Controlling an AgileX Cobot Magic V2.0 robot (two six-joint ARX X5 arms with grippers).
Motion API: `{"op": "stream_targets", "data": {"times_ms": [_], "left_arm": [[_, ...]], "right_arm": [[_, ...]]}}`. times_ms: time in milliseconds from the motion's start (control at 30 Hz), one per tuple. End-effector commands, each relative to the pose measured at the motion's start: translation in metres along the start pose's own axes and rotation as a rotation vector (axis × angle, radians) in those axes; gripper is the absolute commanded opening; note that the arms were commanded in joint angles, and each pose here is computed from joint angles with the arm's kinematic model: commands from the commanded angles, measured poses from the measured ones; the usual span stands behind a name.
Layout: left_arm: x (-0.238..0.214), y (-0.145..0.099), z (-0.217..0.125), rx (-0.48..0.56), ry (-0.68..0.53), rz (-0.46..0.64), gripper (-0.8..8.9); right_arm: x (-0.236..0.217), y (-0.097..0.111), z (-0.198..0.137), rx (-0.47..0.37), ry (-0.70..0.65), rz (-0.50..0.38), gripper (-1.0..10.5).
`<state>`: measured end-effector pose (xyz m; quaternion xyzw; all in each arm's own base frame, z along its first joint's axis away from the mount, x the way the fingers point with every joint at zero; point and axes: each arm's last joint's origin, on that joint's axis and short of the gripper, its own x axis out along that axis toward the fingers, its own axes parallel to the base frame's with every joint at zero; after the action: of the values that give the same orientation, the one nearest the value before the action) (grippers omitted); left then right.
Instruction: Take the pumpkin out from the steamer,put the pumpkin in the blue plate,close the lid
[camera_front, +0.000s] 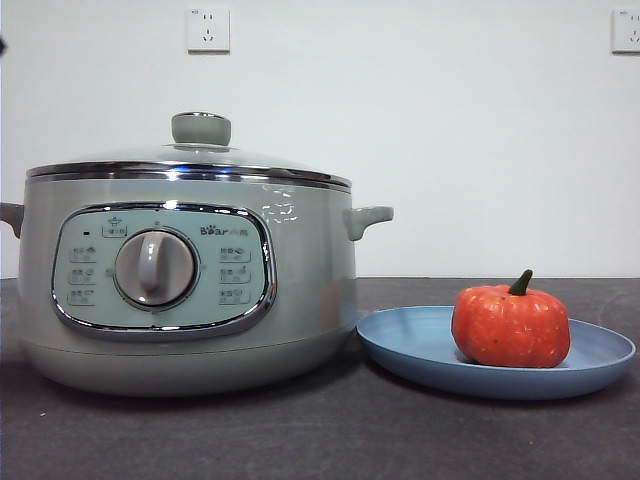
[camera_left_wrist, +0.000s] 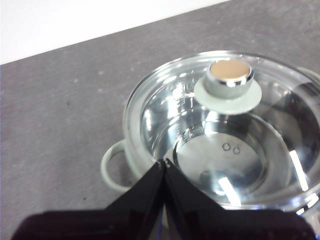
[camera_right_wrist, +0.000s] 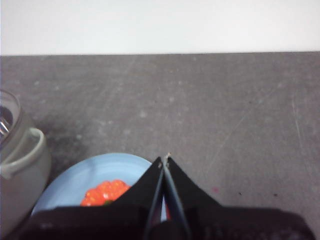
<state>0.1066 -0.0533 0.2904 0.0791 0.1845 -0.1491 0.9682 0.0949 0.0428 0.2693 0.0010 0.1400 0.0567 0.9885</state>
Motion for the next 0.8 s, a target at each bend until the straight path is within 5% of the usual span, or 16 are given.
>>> {"op": "stream_targets", "data": {"times_ms": [33, 300, 433, 800], "left_arm": [[-0.02, 0.008, -0.003, -0.01, -0.075, 0.031, -0.04], [-0.053, 0.028, -0.022, -0.091, -0.313, 0.242, -0.04], [-0.04, 0.032, -0.044, -0.107, -0.308, 0.303, -0.04], [0.018, 0.034, -0.117, -0.134, -0.184, 0.229, -0.04]], "right_arm": [[0.001, 0.0, -0.004, 0.0, 0.02, -0.004, -0.2], [0.001, -0.001, -0.009, -0.019, 0.065, -0.01, -0.2], [0.001, -0.001, -0.011, -0.029, 0.086, -0.014, -0.2], [0.001, -0.001, -0.013, -0.036, 0.103, -0.016, -0.2]]}}
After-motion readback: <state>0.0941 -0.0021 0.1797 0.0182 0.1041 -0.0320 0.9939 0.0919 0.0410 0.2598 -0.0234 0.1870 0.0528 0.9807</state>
